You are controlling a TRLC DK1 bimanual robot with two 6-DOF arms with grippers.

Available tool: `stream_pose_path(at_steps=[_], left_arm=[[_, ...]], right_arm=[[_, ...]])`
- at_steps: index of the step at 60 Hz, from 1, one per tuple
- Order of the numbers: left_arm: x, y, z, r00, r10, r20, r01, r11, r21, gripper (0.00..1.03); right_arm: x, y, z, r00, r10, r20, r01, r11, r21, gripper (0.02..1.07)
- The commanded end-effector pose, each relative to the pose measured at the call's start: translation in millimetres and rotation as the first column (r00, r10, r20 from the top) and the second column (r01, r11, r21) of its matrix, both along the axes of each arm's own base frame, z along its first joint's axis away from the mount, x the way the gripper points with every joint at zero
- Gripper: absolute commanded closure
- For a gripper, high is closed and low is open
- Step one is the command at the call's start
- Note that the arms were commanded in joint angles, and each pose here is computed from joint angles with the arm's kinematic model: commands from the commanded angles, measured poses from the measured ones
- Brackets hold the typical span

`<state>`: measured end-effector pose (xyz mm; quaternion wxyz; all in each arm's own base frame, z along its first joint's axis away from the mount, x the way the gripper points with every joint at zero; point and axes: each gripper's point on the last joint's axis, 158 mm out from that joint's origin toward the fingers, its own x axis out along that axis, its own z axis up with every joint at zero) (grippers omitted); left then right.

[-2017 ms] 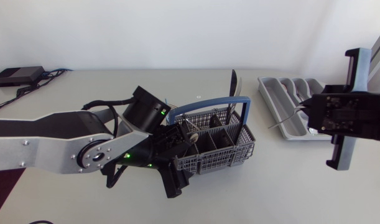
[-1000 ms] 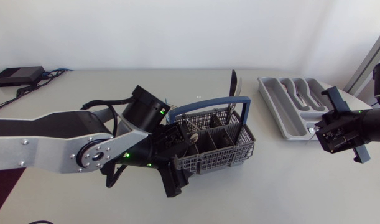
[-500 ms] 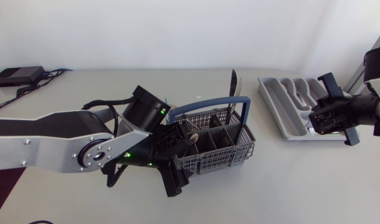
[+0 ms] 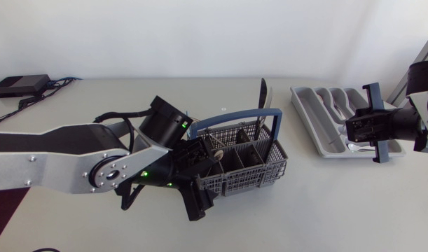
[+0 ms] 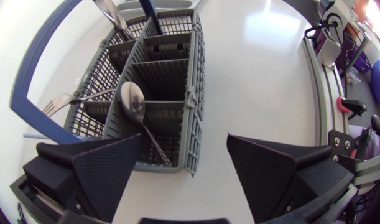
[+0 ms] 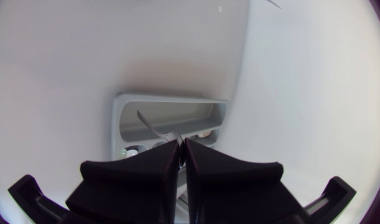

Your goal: Sort the cutlery from the basket into the organizer compartments.

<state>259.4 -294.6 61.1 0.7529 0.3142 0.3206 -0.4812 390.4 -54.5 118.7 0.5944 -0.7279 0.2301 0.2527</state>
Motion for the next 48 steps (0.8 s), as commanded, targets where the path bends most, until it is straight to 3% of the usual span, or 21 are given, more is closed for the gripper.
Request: stream_pose_path(at_steps=[1, 17, 33, 48], left_arm=[[4.0, -5.8, 0.4, 1.0, -0.005, 0.009, 0.005, 1.0, 0.0, 0.1], [4.2, -7.0, 1.4, 1.0, -0.007, 0.013, 0.007, 1.0, -0.003, 0.1], [2.2, -10.2, 2.6, 1.0, -0.012, 0.016, 0.012, 1.0, -0.01, 0.1], [2.1, -7.4, 1.6, 1.0, -0.009, 0.015, 0.009, 1.0, -0.008, 0.1]], right_arm=[[1.4, -1.8, -9.7, 0.999, -0.031, 0.004, 0.031, 0.998, 0.05, 1.02], [8.4, -4.5, -6.9, 0.997, -0.027, 0.068, 0.022, 0.997, 0.069, 1.02], [10.9, -20.2, -14.7, 0.998, -0.065, 0.012, 0.063, 0.99, 0.127, 1.02], [20.0, -45.9, -15.6, 0.996, -0.081, 0.04, 0.078, 0.995, 0.068, 1.02]])
